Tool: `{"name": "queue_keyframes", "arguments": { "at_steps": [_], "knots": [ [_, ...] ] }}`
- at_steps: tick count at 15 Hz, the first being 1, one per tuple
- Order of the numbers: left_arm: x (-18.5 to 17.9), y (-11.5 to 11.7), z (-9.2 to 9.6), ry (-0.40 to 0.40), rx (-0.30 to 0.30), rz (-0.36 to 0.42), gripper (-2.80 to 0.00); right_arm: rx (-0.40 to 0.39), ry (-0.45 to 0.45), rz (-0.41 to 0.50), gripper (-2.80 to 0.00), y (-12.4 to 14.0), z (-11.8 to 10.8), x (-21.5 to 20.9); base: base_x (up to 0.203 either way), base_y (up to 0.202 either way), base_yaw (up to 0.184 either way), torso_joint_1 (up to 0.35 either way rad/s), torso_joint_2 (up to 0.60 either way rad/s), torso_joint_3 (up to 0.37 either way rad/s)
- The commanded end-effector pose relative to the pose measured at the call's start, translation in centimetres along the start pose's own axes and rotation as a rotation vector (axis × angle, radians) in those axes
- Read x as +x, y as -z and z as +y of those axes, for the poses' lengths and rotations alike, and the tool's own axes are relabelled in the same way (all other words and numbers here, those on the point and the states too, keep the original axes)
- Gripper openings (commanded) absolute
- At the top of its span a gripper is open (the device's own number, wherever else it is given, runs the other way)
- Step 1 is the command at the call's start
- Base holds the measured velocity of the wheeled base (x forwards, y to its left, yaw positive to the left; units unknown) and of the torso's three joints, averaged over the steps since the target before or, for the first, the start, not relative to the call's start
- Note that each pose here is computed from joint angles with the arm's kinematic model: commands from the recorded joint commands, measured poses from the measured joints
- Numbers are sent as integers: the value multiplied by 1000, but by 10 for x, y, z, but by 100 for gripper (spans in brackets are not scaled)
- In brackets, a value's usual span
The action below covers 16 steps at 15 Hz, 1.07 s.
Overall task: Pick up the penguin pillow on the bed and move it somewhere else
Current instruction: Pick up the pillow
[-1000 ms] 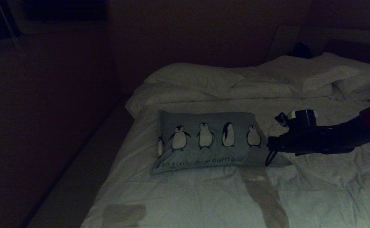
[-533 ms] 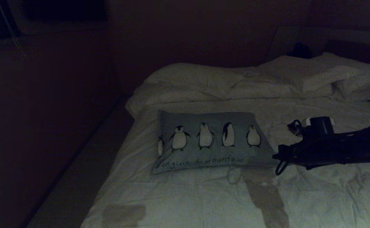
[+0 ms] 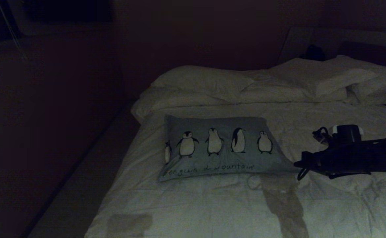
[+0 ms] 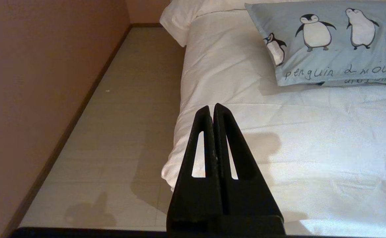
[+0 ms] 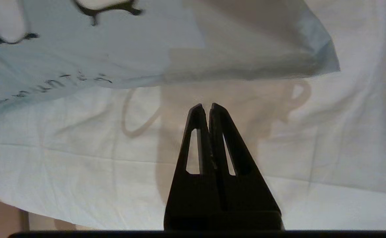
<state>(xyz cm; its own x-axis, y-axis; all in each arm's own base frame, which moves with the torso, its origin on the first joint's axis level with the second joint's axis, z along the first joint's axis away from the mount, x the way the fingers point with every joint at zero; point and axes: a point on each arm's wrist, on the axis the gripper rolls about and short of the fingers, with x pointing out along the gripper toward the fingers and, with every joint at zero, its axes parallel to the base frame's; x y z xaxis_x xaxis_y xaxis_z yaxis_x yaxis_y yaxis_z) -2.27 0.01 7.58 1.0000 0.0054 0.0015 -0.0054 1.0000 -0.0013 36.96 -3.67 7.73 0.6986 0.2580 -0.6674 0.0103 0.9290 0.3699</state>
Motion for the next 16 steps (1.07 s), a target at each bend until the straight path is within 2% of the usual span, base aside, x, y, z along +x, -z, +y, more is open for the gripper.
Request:
{"name": "queue_keyframes", "arguments": {
  "at_steps": [1,4,10,16],
  "knots": [
    [0,0,0,-1,0,0,-280,12,4,19,0,3,-6,8,0,0,0,0,0,0],
    [0,0,0,-1,0,0,-280,27,30,22,0,2,-22,15,0,0,0,0,0,0],
    [0,0,0,-1,0,0,-280,-6,73,26,0,-1,-60,33,0,0,0,0,0,0],
    [0,0,0,-1,0,0,-280,-32,60,7,0,-11,-66,44,0,0,0,0,0,0]
  ]
}}
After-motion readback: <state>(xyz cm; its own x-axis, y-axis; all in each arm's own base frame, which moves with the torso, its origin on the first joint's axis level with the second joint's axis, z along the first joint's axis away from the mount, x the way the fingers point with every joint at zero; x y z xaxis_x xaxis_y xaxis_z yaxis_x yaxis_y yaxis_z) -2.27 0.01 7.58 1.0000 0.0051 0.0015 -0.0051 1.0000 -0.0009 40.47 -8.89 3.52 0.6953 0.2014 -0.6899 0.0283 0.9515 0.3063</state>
